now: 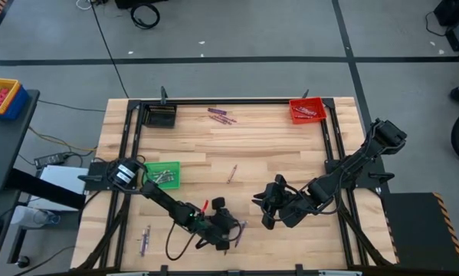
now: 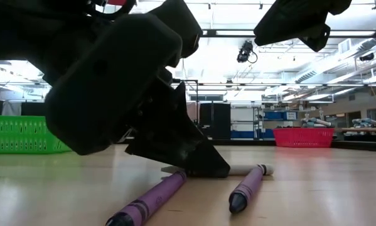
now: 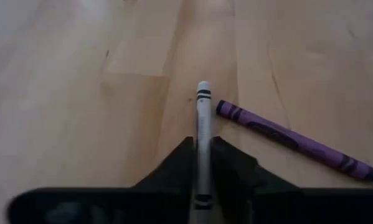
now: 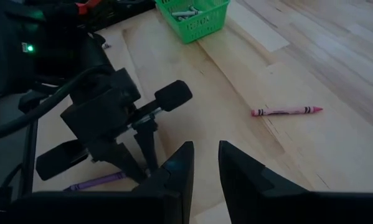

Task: Sort crayons
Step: Put the white crayon into the green bin

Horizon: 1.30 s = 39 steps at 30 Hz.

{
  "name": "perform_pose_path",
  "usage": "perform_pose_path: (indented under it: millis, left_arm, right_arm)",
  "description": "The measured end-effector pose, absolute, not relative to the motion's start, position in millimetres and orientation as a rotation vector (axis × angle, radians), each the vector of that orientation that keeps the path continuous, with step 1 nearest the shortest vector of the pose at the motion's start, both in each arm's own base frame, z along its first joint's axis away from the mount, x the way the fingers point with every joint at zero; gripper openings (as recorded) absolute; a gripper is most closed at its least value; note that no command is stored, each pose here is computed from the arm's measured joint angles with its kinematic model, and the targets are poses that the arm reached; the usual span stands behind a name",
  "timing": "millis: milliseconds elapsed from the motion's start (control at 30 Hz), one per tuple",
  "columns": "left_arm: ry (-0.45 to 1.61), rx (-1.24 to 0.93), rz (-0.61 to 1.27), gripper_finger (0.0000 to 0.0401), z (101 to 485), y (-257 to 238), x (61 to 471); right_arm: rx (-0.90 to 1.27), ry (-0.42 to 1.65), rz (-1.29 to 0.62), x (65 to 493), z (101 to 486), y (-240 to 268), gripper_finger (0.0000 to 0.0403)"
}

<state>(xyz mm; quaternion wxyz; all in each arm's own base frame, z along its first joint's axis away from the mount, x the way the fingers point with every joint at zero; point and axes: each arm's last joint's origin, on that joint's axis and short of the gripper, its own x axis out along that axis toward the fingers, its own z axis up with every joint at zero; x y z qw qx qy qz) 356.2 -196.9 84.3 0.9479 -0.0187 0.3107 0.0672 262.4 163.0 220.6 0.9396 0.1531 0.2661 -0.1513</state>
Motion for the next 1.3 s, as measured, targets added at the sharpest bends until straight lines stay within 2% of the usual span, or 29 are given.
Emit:
perform_pose_path:
  millis: [100,267,433,533,667,900,1067,1300]
  left_arm:
    - [0.638,-0.018,0.136,0.0028,83.8,-196.5,355.8]
    - [0.707,0.051,0.154,0.0026,95.9,-190.2,348.2]
    - [0.797,0.156,0.201,0.0038,145.1,-174.2,324.7]
    - [0.843,0.177,0.226,0.0039,188.9,-160.3,302.0]
    - [1.007,0.196,0.325,0.0036,225.0,-132.4,258.0]
    - [1.251,0.229,0.570,0.0036,261.0,-93.1,191.1]
    - [1.349,0.202,0.614,0.0036,253.8,-75.1,173.0]
    - [1.502,0.115,0.474,0.0036,192.8,-53.1,170.3]
  right_arm:
    - [0.313,0.543,-0.309,262.4,220.7,163.1,0.0079]
    - [0.318,0.555,-0.294,262.3,220.4,163.6,0.0079]
    - [0.319,0.563,-0.282,262.2,220.2,164.0,0.0079]
    - [0.318,0.565,-0.280,262.2,220.2,164.1,0.0079]
    - [0.317,0.565,-0.281,262.2,220.2,164.0,0.0079]
    - [0.320,0.556,-0.283,262.6,220.7,164.2,0.0079]
    - [0.319,0.554,-0.284,262.7,220.9,164.1,0.0079]
    - [0.316,0.548,-0.292,262.7,221.0,163.9,0.0079]
